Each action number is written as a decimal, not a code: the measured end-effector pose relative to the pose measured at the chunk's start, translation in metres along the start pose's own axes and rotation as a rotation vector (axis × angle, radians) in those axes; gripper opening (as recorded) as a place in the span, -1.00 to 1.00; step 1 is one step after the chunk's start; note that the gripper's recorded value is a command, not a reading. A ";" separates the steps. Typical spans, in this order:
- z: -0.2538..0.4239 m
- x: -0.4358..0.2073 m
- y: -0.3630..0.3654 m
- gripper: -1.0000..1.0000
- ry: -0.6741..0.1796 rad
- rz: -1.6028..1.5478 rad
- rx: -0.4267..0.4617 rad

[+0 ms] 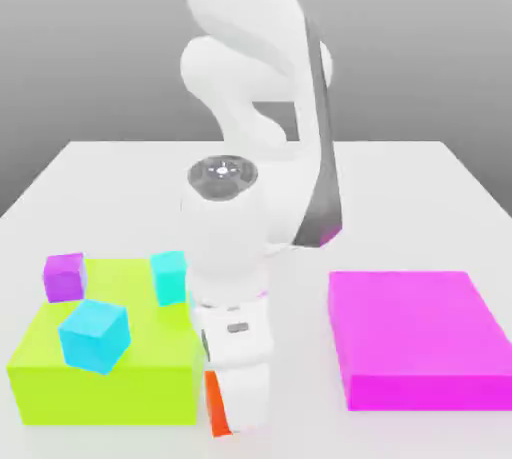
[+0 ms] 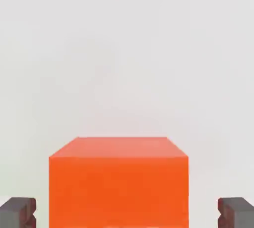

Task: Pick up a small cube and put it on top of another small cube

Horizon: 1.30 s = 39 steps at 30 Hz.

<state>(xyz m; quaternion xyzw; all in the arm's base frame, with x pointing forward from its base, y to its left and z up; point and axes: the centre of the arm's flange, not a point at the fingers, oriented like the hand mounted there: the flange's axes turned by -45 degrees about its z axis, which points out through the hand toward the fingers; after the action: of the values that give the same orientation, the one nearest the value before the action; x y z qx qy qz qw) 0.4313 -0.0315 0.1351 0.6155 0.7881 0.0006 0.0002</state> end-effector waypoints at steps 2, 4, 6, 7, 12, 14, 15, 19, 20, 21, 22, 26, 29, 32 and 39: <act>0.000 0.000 0.000 -1.00 0.000 0.000 0.001; 0.000 0.000 0.000 -1.00 0.001 0.000 0.003; -0.001 0.000 0.000 -1.00 0.001 0.001 0.001; -0.007 0.000 0.001 -1.00 0.001 0.001 -0.001; -0.046 -0.001 0.002 -1.00 0.002 0.002 -0.003; -0.060 0.000 0.000 -1.00 0.000 0.002 0.001; -0.069 -0.002 0.006 -1.00 -0.005 0.029 0.005; -0.102 -0.018 0.016 -1.00 -0.053 0.192 0.036; -0.106 -0.025 0.010 -1.00 -0.071 0.232 0.047; -0.111 -0.030 0.003 -1.00 -0.089 0.269 0.057; -0.117 -0.034 -0.003 -1.00 -0.105 0.305 0.065; -0.141 -0.047 -0.029 -1.00 -0.156 0.446 0.079; -0.161 -0.052 -0.048 -1.00 -0.172 0.551 0.073; -0.181 -0.056 -0.069 -1.00 -0.168 0.659 0.059; -0.212 -0.055 -0.117 -1.00 -0.075 0.866 0.017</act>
<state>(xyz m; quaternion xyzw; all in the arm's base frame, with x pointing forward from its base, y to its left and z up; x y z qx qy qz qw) 0.3310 -0.1129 0.3468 0.8890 0.4565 -0.0284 0.0236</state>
